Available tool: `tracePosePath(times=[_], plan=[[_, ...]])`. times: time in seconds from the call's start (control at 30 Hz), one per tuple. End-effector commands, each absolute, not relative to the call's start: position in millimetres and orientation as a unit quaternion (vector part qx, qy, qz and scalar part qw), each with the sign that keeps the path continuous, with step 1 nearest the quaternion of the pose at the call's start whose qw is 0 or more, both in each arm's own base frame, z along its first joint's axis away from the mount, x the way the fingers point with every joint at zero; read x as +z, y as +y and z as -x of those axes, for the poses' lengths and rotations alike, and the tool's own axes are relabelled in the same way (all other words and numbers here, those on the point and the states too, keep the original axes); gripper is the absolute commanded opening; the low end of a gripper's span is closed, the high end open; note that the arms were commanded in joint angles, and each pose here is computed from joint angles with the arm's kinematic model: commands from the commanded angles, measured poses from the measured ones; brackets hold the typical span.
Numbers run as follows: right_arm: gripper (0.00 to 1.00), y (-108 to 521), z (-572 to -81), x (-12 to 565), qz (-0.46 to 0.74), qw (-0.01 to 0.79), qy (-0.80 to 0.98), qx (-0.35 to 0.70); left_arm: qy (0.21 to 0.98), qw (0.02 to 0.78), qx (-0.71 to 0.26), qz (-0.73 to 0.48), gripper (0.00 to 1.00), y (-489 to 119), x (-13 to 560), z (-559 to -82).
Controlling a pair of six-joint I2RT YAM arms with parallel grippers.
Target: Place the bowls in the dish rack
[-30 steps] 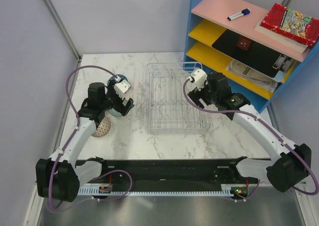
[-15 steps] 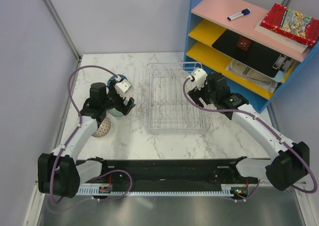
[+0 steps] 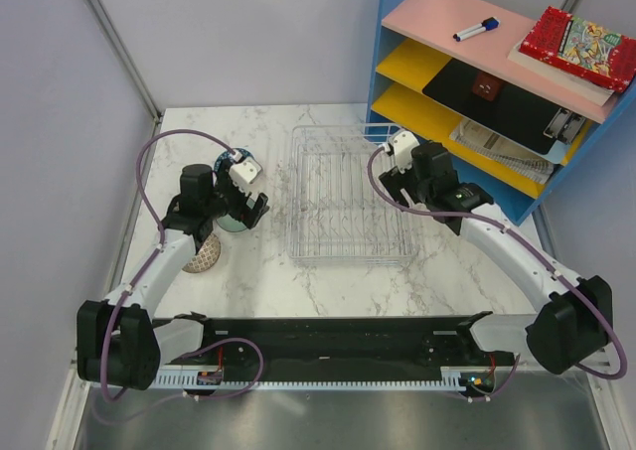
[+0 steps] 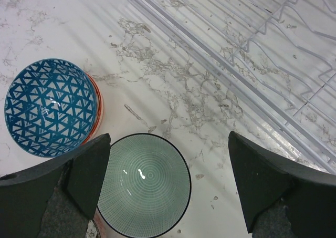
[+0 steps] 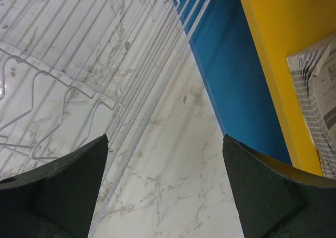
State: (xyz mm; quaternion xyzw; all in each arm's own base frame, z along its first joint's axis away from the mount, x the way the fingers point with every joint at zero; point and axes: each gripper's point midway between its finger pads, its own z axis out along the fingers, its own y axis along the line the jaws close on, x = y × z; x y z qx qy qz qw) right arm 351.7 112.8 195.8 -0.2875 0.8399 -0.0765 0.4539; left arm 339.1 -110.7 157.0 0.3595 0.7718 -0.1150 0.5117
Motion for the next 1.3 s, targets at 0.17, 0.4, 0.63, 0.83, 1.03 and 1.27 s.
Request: tracePosePath(times=[0.17, 0.4, 0.63, 0.83, 1.03, 1.27], plan=[[0.97, 104.3, -368.0, 181.9, 0.244, 0.441, 0.859, -0.091, 0.766, 0.519, -0.125, -0.358, 1.0, -115.0, 159.2, -341.6], [0.97, 111.2, -362.5, 170.4, 0.261, 0.423, 0.865, -0.07, 0.769, 0.513, -0.126, -0.36, 1.0, -115.2, 154.9, -342.5], [0.96, 111.4, -363.3, 164.3, 0.262, 0.413, 0.869, -0.072, 0.77, 0.512, -0.126, -0.361, 1.0, -115.1, 154.2, -342.4], [0.96, 110.5, -363.4, 165.0, 0.262, 0.414, 0.869, -0.074, 0.773, 0.509, -0.122, -0.359, 1.0, -113.3, 151.6, -344.2], [0.95, 110.2, -362.9, 166.1, 0.263, 0.415, 0.868, -0.075, 0.797, 0.508, -0.078, -0.319, 1.0, -96.2, 148.3, -360.5], [0.96, 109.6, -361.9, 168.7, 0.263, 0.418, 0.866, -0.075, 0.818, 0.528, 0.035, -0.223, 1.0, -49.8, 154.9, -389.2]])
